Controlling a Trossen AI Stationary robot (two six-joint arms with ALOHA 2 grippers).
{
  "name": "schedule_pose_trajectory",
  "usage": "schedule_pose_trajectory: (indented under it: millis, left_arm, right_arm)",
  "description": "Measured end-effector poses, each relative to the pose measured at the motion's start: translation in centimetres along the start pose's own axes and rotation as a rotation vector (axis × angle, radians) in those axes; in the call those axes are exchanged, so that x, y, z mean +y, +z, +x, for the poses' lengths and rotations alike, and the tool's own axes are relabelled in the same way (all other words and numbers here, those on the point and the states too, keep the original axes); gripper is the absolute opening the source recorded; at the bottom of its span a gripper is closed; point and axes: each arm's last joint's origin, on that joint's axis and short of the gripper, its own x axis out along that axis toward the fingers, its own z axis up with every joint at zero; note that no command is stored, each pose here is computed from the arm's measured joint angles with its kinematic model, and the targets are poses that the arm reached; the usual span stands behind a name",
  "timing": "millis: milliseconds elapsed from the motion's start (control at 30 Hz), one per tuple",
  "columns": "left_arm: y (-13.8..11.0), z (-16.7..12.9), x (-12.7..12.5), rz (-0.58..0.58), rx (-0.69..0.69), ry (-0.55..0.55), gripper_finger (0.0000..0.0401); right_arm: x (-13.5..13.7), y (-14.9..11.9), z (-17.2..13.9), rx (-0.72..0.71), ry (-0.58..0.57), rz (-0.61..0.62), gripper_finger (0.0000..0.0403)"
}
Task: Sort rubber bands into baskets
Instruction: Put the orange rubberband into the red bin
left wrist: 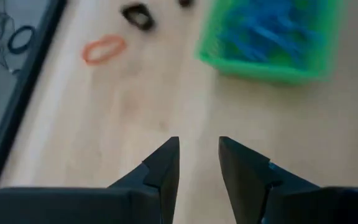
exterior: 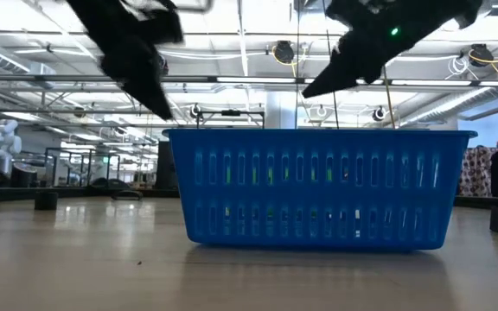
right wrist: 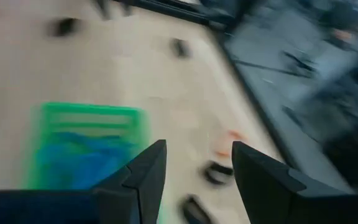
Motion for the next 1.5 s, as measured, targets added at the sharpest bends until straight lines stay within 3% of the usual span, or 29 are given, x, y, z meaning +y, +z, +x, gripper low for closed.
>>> schedule_pose_trajectory:
  millis: [133,300,533,733,967,1133,1500]
  left_arm:
    - [0.4,2.6,4.1,0.028,-0.082,-0.016,0.0121]
    - [0.9,4.4,7.7,-0.021,-0.224,-0.119,0.0121]
    - [1.1,5.1,9.5,-0.036,-0.613,-0.068,0.0121]
    - [-1.9,5.2,9.6,-0.060,-0.895,0.016,0.0121]
    - [-4.7,5.1,8.5,-0.048,-0.986,-0.022,0.0121]
    - [-4.7,5.1,8.2,0.014,-1.000,-0.039,0.0121]
    - [-4.7,5.1,8.1,0.045,-0.999,-0.047,0.0121]
  right_arm:
    - [-1.8,-0.9,0.8,0.058,-0.193,0.054,0.0176]
    - [-5.4,-2.2,1.9,0.176,-0.360,0.194,0.0176]
    - [-12.1,-5.8,3.4,0.444,-0.349,0.474,0.0176]
    - [-16.0,-8.7,3.8,0.574,-0.414,0.657,0.0176]
    - [-18.5,-12.5,5.4,0.713,-0.479,0.803,0.0176]
    - [-18.7,-14.6,6.7,0.800,-0.449,0.841,0.0176]
    - [-19.0,-16.7,8.4,0.841,-0.412,0.858,0.0163]
